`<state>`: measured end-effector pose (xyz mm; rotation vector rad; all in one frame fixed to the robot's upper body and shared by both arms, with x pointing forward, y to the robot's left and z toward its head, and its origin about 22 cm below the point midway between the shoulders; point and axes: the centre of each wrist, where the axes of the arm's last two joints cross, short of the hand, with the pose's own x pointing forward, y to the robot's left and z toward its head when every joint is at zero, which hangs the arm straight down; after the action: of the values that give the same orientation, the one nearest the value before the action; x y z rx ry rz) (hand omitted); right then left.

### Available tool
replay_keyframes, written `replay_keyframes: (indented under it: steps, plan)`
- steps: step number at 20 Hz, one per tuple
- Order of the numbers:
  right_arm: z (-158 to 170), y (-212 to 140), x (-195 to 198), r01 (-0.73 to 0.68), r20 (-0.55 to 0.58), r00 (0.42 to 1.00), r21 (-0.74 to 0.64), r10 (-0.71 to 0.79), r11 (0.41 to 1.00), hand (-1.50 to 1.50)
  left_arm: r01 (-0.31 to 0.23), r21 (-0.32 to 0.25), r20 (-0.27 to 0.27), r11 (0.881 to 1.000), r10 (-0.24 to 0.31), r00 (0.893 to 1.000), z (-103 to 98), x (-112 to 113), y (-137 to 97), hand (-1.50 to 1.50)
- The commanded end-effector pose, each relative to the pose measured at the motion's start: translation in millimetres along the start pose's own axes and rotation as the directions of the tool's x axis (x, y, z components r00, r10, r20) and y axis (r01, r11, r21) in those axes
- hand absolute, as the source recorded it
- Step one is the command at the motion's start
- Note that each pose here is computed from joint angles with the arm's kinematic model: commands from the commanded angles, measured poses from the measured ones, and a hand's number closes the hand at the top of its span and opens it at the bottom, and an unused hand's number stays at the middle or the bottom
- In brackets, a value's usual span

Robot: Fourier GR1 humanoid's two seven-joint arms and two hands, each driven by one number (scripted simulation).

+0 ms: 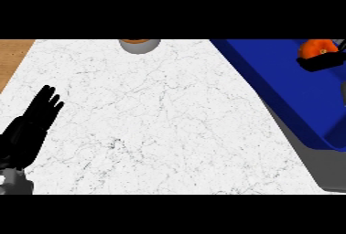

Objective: Pick the squash from the tray and place it in the cardboard box

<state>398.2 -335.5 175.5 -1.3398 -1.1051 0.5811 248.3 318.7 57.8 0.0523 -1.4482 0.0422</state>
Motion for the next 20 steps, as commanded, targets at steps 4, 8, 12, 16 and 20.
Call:
replay_keyframes:
  steps: [4, 8, 12, 16, 20]
  plan:
    - [-1.8, 52.6, -30.0, 0.064, -0.190, 0.981, 0.168, -0.032, 0.984, -1.50, -0.005, -0.017, -0.001, 1.000, 0.005, 1.000, 0.6, -16.8, 3.3, 0.00]
    - [9.9, 70.2, -49.9, 0.095, -0.083, 0.993, 0.187, -0.080, 0.978, -1.50, -0.019, 0.004, -0.010, 1.000, 0.019, 1.000, 0.3, -16.8, -19.0, 0.00]
    - [12.0, 44.4, -53.2, 0.244, -0.016, 0.970, 0.066, -0.244, 0.968, -1.50, 0.005, 0.019, -0.015, 1.000, -0.005, 1.000, 9.3, 0.2, 3.9, 0.00]
    - [2.5, 38.7, -59.0, 0.502, -0.070, 0.854, -0.150, -0.516, 0.852, -1.50, -0.015, 0.004, -0.010, 1.000, 0.015, 1.000, 0.6, -13.5, 5.4, 0.00]
    - [3.2, 10.2, -72.8, 0.629, -0.046, 0.753, -0.240, -0.656, 0.739, -1.50, 0.005, 0.013, -0.008, 1.000, -0.005, 1.000, -0.3, -4.5, 3.8, 0.00]
